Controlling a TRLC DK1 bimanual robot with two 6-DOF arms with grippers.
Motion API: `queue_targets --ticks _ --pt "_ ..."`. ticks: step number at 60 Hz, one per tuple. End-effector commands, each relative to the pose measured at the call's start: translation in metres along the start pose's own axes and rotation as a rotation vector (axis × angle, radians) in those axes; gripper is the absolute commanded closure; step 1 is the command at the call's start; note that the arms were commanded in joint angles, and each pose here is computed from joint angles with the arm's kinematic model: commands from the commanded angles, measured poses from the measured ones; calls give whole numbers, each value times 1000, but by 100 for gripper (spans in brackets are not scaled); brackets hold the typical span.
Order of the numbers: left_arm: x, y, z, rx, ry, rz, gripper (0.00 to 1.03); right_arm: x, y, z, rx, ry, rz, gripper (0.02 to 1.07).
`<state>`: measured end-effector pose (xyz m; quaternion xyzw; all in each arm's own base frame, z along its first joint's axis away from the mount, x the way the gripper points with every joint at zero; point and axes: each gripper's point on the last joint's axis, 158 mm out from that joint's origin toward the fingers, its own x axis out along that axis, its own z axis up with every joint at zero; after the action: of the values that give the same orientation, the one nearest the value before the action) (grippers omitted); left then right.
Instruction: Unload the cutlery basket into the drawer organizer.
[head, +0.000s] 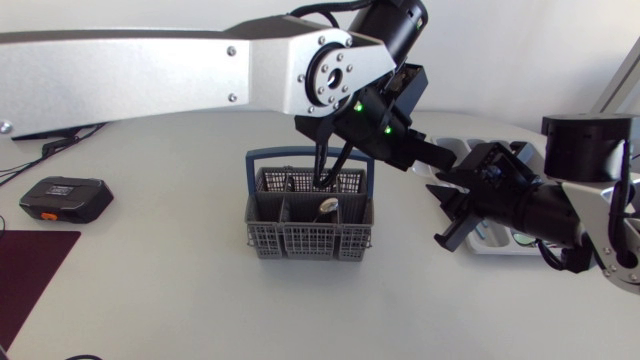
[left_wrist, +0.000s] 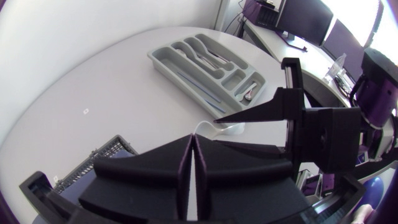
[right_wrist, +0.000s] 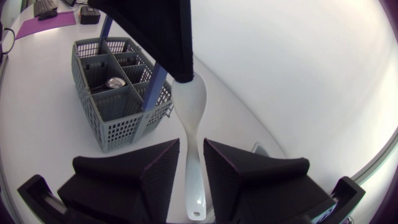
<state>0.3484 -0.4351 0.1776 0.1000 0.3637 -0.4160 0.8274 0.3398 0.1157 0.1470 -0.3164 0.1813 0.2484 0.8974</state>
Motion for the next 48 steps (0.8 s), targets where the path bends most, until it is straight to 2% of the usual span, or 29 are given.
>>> queue_targets --ticks 1,3,8,22,34,48 --pt "-1 2 6 -33 -7 -6 100 3 5 -1 19 -1 11 91" --pt "0 1 6 -34 -5 -7 100 3 5 -1 17 -6 9 94" --pt "-1 2 6 -38 -6 -13 100 5 5 -2 16 -2 12 94" --pt "-12 4 15 -50 -28 -39 61 5 13 -2 5 -5 44 95" --pt "-26 3 30 -49 -70 -41 34 1 21 -7 -2 1 77 95" --pt "-51 18 49 -42 -136 -15 26 -5 27 -24 -4 20 128 95"
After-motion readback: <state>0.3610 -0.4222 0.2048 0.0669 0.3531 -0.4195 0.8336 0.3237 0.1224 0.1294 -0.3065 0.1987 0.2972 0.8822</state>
